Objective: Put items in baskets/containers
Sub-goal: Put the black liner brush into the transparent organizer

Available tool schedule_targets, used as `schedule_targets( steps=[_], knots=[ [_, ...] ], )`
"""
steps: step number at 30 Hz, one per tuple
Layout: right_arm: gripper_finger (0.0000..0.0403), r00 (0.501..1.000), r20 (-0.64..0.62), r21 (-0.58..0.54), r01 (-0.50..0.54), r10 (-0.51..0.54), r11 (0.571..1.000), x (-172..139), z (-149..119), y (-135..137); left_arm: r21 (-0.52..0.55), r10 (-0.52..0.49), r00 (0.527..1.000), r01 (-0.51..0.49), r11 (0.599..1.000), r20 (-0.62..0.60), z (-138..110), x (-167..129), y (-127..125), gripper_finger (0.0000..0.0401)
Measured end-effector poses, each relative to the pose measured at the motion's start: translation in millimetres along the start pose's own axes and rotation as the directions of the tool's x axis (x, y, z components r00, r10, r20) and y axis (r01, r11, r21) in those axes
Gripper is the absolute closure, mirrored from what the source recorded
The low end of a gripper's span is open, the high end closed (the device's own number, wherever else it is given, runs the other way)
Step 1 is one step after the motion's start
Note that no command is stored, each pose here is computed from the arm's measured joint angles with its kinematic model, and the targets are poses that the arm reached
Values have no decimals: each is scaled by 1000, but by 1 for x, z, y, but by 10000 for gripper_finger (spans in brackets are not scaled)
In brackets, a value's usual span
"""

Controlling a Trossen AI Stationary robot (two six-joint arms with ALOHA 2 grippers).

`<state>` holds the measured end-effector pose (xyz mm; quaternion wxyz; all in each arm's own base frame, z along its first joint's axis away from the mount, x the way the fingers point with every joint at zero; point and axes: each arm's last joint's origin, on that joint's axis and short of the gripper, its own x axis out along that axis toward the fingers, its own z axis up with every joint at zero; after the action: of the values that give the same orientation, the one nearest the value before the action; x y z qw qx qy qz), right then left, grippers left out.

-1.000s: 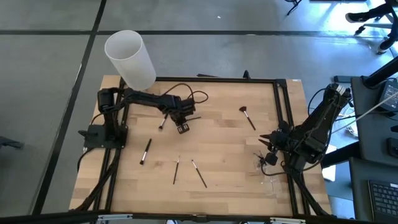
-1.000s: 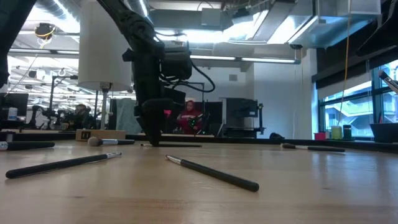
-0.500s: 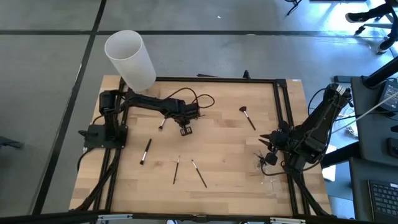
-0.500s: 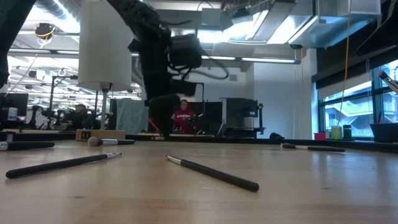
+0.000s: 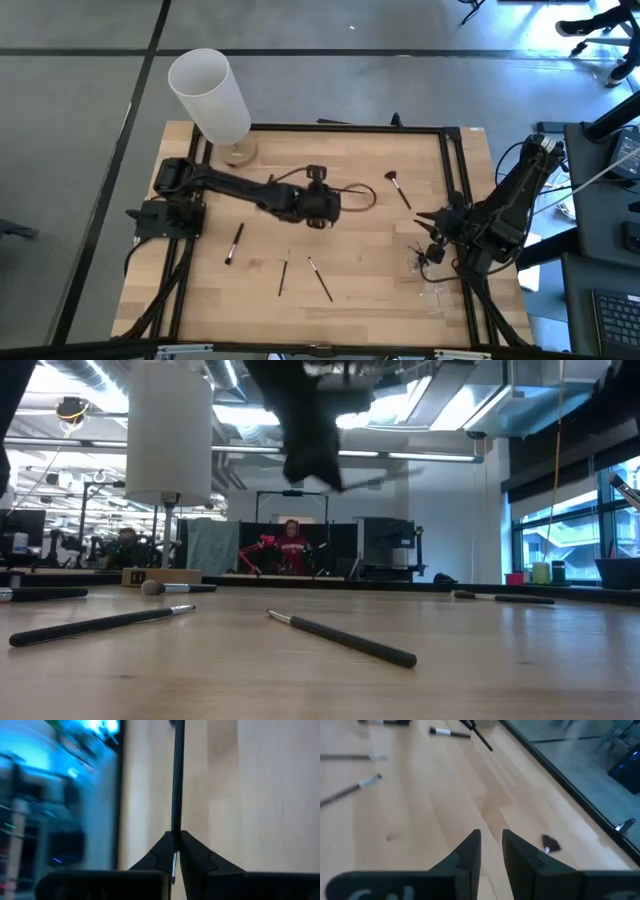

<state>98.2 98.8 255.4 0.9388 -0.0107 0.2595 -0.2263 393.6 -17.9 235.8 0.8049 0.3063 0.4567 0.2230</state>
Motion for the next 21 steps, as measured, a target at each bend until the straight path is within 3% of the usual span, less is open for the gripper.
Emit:
schedule_targets(
  steps=[6, 14, 17, 21],
  knots=[
    [322, 990, 100, 122, -116, 104, 986, -13, 25, 15, 35, 118, 976, -127, 991, 185, 29, -27, -17, 384],
    [322, 902, 208, -40, -380, 379, 924, -41, 39, 44, 122, 254, 932, -293, 948, 259, 69, -38, -53, 384],
    [322, 874, 237, -89, -416, 425, 905, -51, 40, 45, 185, 296, 920, -348, 919, 258, 91, -34, -66, 384],
    [322, 871, 266, -69, -410, 413, 909, -59, 35, 40, 347, 351, 901, -423, 837, 253, 121, -26, -85, 384]
  ],
)
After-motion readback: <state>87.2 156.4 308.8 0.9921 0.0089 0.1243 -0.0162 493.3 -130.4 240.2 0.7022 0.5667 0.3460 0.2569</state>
